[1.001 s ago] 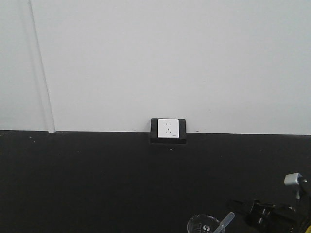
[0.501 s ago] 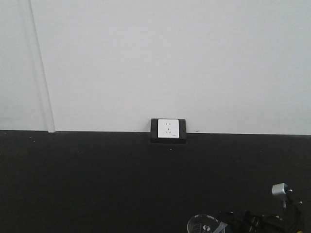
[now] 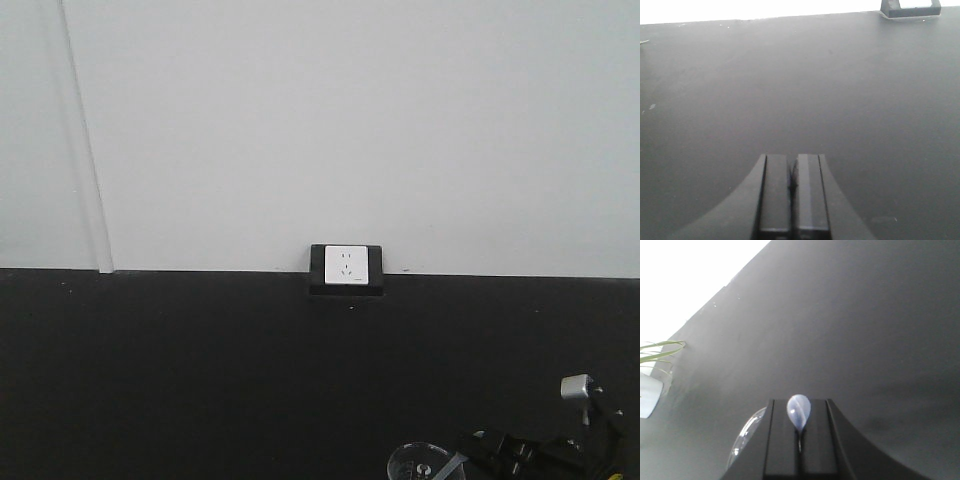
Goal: Grab transparent chemical and place on left bench
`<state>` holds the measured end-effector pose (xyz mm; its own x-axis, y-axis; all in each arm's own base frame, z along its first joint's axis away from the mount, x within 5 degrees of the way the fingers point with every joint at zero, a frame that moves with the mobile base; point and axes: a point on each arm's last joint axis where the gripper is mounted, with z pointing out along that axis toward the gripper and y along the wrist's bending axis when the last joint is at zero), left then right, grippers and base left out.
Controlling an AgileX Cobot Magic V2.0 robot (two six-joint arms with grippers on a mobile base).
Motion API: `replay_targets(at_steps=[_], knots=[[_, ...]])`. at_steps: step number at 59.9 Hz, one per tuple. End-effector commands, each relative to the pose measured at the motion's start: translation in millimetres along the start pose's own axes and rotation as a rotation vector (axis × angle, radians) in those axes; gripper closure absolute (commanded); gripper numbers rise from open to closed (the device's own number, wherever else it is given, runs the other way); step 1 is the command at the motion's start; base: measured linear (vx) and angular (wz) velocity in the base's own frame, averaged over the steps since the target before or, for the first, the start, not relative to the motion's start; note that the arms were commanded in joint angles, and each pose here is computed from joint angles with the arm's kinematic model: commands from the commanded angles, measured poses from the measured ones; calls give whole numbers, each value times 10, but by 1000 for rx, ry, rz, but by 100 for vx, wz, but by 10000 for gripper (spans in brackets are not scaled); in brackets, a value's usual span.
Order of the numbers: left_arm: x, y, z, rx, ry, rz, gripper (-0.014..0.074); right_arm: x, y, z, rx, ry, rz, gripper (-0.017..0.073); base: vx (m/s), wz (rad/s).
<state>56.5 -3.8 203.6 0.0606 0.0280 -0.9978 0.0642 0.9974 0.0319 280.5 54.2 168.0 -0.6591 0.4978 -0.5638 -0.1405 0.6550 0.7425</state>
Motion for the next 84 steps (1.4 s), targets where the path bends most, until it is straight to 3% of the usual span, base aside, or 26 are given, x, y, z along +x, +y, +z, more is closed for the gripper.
replay_targets(at_steps=[1,10,16,23,38,55,68,76,84], knots=[[-28,1,-13,-2,-81,-9,597,-150,182,-29,-121,-81,-30,564,0,0],[-28,1,-13,-2,-81,-9,597,-177,216,-44,-153,-107,-37,562,0,0],[-28,1,-13,-2,-81,-9,597,-209,267,-87,-150,-128,-101,562,0,0],[-28,1,-13,-2,-81,-9,597,-287,366,-210,-96,-175,-241,562,0,0],[-28,1,-13,-2,-81,-9,597,-442,660,-708,128,-271,-583,562,0,0],[-28,1,-13,-2,-81,-9,597,-445,1071,-1362,222,-429,-815,562,0,0],[-28,1,-13,-2,-81,-9,597,-358,1322,-1808,241,-574,-919,562,0,0],[-28,1,-13,-2,-81,-9,597,-265,1388,-2010,240,-642,-909,562,0,0],[-28,1,-13,-2,-81,-9,597,-51,1269,-2073,242,-643,-892,562,0,0]])
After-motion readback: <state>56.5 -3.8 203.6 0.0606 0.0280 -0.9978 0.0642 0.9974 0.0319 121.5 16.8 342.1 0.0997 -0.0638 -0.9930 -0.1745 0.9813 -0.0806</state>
